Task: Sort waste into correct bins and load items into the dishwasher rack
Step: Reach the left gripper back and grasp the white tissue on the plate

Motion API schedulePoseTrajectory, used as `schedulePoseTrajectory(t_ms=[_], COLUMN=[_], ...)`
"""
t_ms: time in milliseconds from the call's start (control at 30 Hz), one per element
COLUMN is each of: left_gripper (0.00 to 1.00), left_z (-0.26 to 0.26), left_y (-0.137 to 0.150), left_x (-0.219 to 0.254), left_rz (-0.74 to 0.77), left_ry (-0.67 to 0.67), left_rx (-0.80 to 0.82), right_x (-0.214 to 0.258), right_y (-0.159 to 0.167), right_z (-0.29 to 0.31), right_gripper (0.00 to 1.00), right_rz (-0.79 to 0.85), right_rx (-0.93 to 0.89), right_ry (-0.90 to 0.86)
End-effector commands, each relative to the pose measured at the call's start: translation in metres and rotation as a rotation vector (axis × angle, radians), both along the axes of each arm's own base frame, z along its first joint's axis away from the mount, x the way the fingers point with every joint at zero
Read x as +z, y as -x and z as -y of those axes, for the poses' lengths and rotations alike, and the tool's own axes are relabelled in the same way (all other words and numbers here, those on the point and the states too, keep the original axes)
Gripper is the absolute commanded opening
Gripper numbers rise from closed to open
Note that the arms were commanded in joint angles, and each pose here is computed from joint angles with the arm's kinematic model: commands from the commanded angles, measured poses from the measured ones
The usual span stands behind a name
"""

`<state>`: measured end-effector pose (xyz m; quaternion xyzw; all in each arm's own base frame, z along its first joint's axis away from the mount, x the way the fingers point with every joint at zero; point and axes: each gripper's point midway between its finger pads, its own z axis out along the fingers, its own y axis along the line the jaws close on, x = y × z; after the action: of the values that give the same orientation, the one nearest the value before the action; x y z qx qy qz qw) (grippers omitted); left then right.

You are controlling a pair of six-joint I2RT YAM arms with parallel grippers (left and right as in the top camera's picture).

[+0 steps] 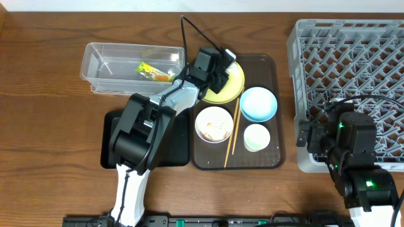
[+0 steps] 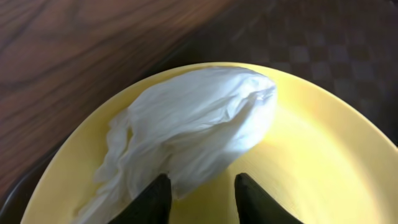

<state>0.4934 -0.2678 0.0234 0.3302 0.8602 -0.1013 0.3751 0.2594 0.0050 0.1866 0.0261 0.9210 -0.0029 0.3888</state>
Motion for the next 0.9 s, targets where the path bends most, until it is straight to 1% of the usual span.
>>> schedulePoseTrajectory(t_ms=[0,33,67,100,133,333,567,700,867], left_gripper=[0.36,0.36,0.39,0.50,0.55,0.56,0.55,0.38,0.10], left_z=[0.001,0.001,0.001,0.001,0.001,0.003,0.004,0.004,0.005], left_y=[-0.001,-0.001,-0.001,-0.001,-0.001,-0.005,-0.007,-0.008,-0.008], left_x=[-0.004,-0.004,-0.004,-0.004,-0.004,-0.003,-0.014,-0.013,-0.001], left_rz=[-0.003,-0.003,-0.003,-0.003,-0.003,0.015,0.019,0.023,0.019], left_ry=[-0.007,-0.007,-0.007,-0.007,-0.007,0.002,0.004,0.006,0.034], left_rx=[-0.001,-0.001,-0.001,-0.001,-0.001,-0.001,0.000,0.000,0.026], right_x=[0.008,0.008,0.008,0.008,0.008,0.008,0.008,0.008,0.007], right_y=[-0.001,-0.001,-0.001,-0.001,-0.001,-0.001,-0.001,-0.001,-0.001], right_z=[-0.003,-0.003,-0.003,-0.003,-0.003,-0.003,-0.003,-0.003,-0.003], right_gripper=[0.99,0.99,0.99,0.99,0.99,0.99,0.99,0.99,0.99], right_rz=[0.017,0.017,0.017,0.015,0.015,0.015,0.015,0.015,0.015], right_rx=[0.020,0.020,0.020,0.020,0.020,0.020,0.019,0.020,0.020], right_ry=[0.004,0.005,0.004,0.005,0.005,0.005,0.005,0.005,0.005])
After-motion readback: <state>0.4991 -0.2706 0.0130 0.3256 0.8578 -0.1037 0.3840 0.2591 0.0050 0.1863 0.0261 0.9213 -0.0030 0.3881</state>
